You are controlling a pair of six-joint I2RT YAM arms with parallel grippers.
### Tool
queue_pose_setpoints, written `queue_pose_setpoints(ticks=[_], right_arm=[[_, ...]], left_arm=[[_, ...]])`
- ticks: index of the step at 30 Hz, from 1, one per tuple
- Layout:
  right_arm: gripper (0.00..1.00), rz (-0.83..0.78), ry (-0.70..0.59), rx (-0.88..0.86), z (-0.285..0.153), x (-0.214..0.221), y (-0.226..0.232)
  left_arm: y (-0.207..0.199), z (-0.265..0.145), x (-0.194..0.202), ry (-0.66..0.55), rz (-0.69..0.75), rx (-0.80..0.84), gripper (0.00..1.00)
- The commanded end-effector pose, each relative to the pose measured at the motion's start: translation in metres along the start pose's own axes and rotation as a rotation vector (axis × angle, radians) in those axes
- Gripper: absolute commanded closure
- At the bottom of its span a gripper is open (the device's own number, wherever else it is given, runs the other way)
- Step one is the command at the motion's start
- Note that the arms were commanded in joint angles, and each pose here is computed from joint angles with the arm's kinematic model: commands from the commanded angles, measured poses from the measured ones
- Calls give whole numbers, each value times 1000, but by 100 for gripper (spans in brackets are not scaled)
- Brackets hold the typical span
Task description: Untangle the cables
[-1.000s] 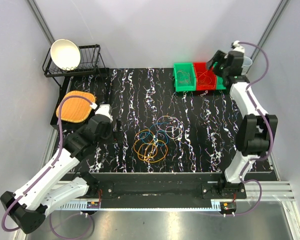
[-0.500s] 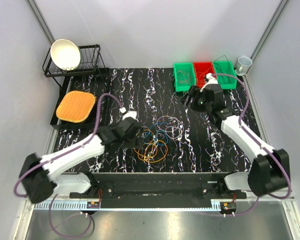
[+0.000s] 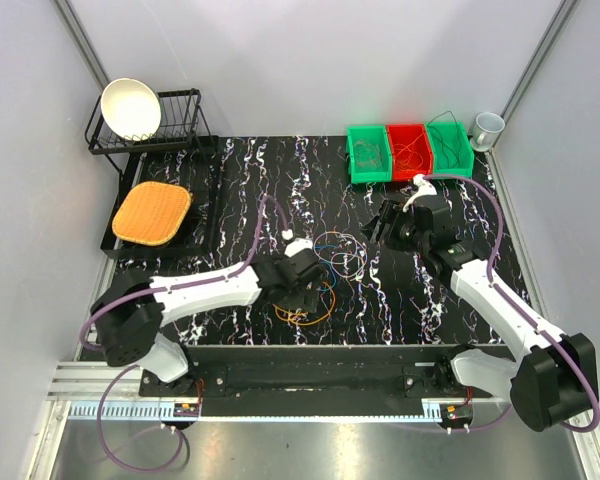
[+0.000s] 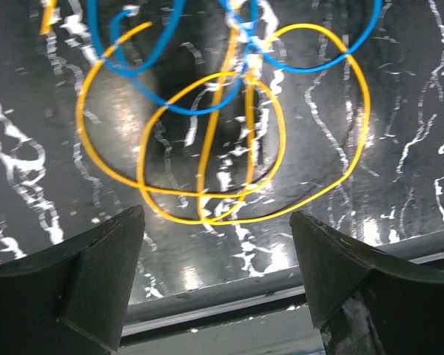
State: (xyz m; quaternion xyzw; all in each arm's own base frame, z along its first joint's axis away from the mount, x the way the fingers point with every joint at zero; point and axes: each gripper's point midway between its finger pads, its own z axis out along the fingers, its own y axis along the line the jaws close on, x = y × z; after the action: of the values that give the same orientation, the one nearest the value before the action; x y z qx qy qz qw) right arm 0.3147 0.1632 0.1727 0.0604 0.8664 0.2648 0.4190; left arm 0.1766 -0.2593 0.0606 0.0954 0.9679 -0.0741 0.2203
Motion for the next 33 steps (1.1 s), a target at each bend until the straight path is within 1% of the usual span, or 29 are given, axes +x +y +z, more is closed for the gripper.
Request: queue_pose_setpoints(ticks=[1,7,10,12,16,18,22,29,33], right_arm=[[24,-32,-30,-17,-4,-7,3],[24,-32,-17,-9,-2,1,-2],[24,-29,-6,-6,0,4,-4],[24,-32,-7,-7,0,4,-4],[24,-34,-14,-8,-1,2,-3],[24,-39,-16,-7,-2,1,-3],[24,-38,-8,0,1,4,-5],[24,-33,-4,-3,1,5,-5],[23,-40,-2,5,2,6,-7]], left_arm=[[-24,2,-19,-58,-24,26,18],[-30,11,-15,-38,-5,1,21],[-33,12,-17,-43,4,-13,22],[-27,11,-20,-61,1,-45,22],[-24,-1,-35,-106,23,-68,19],[-12,-6,-40,-120,53,-128,18],[-4,-11,-55,-149,79,-169,16],[7,0,-73,-159,81,-226,17],[8,14,-81,-156,86,-242,21]])
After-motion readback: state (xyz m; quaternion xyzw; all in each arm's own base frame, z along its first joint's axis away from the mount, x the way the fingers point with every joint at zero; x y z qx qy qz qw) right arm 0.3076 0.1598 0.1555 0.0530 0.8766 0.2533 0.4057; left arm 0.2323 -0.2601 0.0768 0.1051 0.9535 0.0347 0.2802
